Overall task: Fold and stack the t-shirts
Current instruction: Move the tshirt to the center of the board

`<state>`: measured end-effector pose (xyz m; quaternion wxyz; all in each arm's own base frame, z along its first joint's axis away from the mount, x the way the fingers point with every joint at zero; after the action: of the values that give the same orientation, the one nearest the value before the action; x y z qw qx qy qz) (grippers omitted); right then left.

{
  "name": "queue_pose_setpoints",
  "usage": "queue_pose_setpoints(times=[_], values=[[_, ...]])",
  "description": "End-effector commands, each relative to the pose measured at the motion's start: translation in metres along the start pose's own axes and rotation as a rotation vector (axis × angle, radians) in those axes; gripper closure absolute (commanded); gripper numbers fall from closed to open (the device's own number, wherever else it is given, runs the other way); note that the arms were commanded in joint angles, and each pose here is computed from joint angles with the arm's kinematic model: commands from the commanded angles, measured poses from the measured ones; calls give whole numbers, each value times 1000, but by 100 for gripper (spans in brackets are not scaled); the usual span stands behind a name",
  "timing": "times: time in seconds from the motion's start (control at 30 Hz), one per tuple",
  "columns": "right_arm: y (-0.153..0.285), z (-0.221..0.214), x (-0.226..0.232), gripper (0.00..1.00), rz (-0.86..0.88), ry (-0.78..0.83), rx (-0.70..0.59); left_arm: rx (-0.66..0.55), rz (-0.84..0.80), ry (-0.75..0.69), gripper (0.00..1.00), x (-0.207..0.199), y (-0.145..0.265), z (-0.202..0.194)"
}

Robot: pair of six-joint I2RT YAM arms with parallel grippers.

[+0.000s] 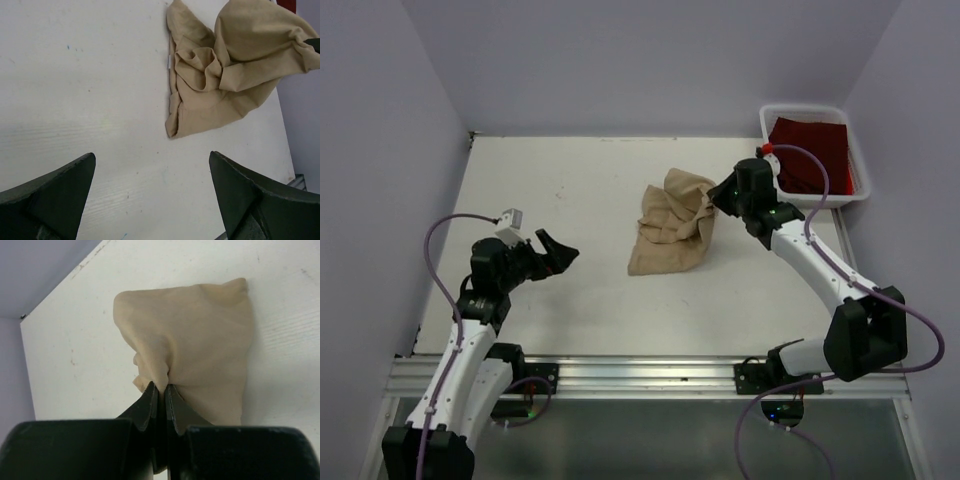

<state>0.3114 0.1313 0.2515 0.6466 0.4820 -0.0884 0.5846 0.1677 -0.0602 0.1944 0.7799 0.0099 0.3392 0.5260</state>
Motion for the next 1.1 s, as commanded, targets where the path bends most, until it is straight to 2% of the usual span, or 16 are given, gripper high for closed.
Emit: queue_pose_setpoints(times=[0.0, 0.23, 0.27, 0.33, 0.37, 0.4, 0.43, 0.63, 0.73, 0.77, 0.93, 1.07], values=[[3, 2, -12, 100, -76, 67, -43, -48, -177, 23, 0, -7, -20, 7], [2, -3, -20, 100, -102, 94, -29, -28, -232, -5, 0, -23, -52, 16], [2, -3, -20, 92, -106, 106, -20, -24, -261, -14, 0, -31, -55, 19], [3, -4, -23, 70, -151, 146, -1, -19, -297, -14, 0, -37, -64, 22], [6, -4, -16, 55, -147, 165, -7, -10, -312, -16, 0, -40, -67, 22], [8, -4, -16, 30, -164, 184, -17, -1, -313, -18, 0, -40, -73, 22], [15, -1, -17, 28, -208, 212, -55, -4, -319, -25, 0, -42, -76, 25], [44, -5, -13, 25, -219, 264, -145, 39, -359, -54, 0, -44, -107, 28], [60, -5, -16, 25, -238, 285, -189, 88, -357, -53, 0, -44, -135, 26], [63, -6, -15, 25, -234, 290, -195, 140, -350, -43, 1, -40, -149, 15], [80, -3, -21, 25, -227, 312, -211, 212, -368, -68, 7, -52, -197, 8], [88, -2, -24, 25, -213, 317, -215, 319, -351, -100, 13, -59, -232, -17]])
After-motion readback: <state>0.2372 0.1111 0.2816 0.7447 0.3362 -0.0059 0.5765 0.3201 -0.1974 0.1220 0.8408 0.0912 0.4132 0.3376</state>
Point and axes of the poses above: each gripper's point midway between its finger pads, its own y axis back along the fingers, its own x axis along the line the jaws close on, z = x × y, the point moved 10 cm from there along y, back along the fingers, and after that the axes turned 8 degrees about -y, right-handed, at the moved point
